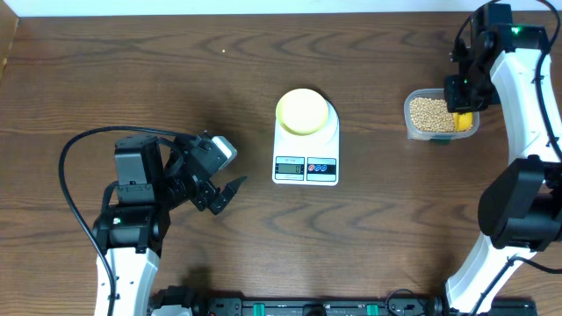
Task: Scoop item into bowl and weigh 50g on scale
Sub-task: 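Lower the yellow scoop into the soybean tub with the right gripper, then drag the scoop through the soybeans to fill it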
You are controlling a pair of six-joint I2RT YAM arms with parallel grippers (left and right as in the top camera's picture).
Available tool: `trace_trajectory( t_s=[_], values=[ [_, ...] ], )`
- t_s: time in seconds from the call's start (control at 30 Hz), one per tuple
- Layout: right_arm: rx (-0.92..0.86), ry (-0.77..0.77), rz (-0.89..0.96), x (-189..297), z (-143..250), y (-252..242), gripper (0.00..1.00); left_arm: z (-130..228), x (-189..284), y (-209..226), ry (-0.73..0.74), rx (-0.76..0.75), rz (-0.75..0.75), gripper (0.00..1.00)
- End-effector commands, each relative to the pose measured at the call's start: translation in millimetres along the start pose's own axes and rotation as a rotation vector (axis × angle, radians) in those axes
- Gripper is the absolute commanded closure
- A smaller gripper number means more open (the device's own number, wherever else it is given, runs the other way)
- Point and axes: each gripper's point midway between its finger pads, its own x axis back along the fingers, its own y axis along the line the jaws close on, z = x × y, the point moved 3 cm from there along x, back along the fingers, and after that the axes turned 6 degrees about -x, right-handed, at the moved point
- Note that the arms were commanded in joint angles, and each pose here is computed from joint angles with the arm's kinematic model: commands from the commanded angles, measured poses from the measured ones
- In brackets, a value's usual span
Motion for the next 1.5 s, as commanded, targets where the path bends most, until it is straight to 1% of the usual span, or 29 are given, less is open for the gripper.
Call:
trace_trajectory(
  t_s=[0.0,0.27,0.5,0.67,0.73,0.9,1.03,1.23,1.47],
  values=[
    [-0.013,-0.014,0.02,-1,-3,-2,0.99,-1,-1,-2,-0.009,-0.006,0.012,0.02],
    [-0.012,-0.021,0.009,-2,-5,-2,0.99,-1,-1,-2,-0.009,-0.005,0.012,0.02],
    [-0.031,-0.087,0.042,-11,-19,-17,0.99,-1,-1,-2,-0.009,-0.005,0.012,0.02],
    [0.008,-0.102,0.048,-14,-22,-26,0.99,-1,-1,-2,-0.009,-0.006,0.012,0.03],
    [0.031,-0.098,0.012,-15,-21,-27,0.99,-1,-1,-2,-0.009,-0.006,0.012,0.03],
    [0.023,-0.083,-0.069,-16,-16,-22,0.99,-1,-1,-2,-0.009,-0.005,0.012,0.02],
    [0.047,-0.08,-0.217,-19,-13,0,0.99,-1,-1,-2,-0.009,-0.006,0.012,0.02],
    [0.047,-0.017,-0.235,-34,3,4,0.99,-1,-1,-2,-0.009,-0.005,0.012,0.02],
    [0.043,0.002,-0.367,-34,9,23,0.99,-1,-1,-2,-0.009,-0.006,0.012,0.02]
  ],
)
